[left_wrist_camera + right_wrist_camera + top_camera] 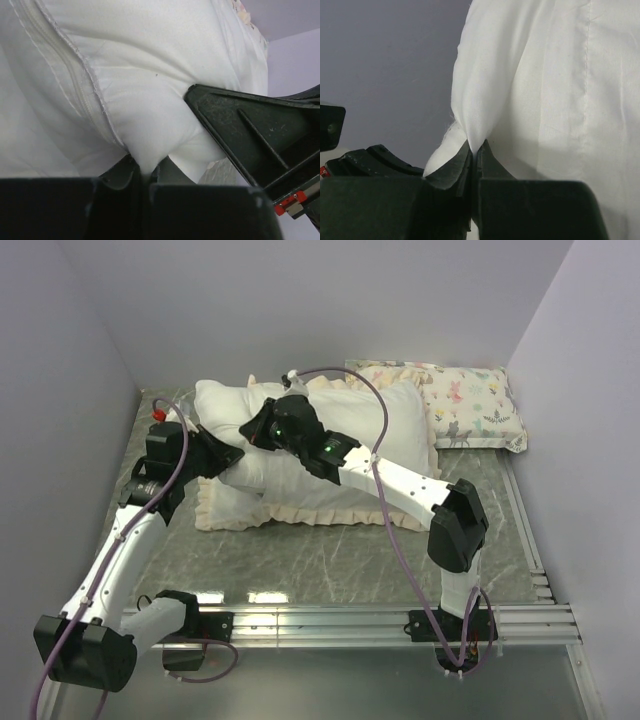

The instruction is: Remove the pillowcase from the pillow

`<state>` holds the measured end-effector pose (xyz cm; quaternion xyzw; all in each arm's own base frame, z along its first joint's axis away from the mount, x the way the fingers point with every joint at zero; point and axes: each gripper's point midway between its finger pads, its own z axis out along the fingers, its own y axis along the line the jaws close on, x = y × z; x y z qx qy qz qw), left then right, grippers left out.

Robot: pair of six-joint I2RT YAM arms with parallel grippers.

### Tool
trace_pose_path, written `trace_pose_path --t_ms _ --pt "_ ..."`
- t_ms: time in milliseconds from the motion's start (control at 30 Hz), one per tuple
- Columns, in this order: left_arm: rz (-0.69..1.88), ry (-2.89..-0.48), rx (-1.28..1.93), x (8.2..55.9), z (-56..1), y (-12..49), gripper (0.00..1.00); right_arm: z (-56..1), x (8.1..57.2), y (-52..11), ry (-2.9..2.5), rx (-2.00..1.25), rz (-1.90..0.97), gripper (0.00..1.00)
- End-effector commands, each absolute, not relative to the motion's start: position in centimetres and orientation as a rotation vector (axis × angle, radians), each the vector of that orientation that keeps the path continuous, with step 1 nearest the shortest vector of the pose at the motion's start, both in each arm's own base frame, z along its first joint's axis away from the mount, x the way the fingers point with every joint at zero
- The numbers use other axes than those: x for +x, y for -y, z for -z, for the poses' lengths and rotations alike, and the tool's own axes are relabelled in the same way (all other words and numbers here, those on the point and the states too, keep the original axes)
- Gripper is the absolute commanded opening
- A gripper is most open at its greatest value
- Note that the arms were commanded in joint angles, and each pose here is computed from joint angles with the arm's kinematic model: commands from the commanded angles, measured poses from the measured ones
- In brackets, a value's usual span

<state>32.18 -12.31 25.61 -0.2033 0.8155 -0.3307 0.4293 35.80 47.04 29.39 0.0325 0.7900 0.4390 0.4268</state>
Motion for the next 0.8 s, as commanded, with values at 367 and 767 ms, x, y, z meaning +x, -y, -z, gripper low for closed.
trace_pose_path --t_ms 367,767 --pt "0.663 -1.955 -0.549 31.9 -27.8 9.5 0.00 -41.4 31.4 -36.9 -1.765 -0.148 -0.869 0.78" --pt "0.648 -1.926 -0.535 31.3 -29.2 9.1 0.00 -24.0 35.9 -27.1 -2.134 -0.175 -0.465 0.81"
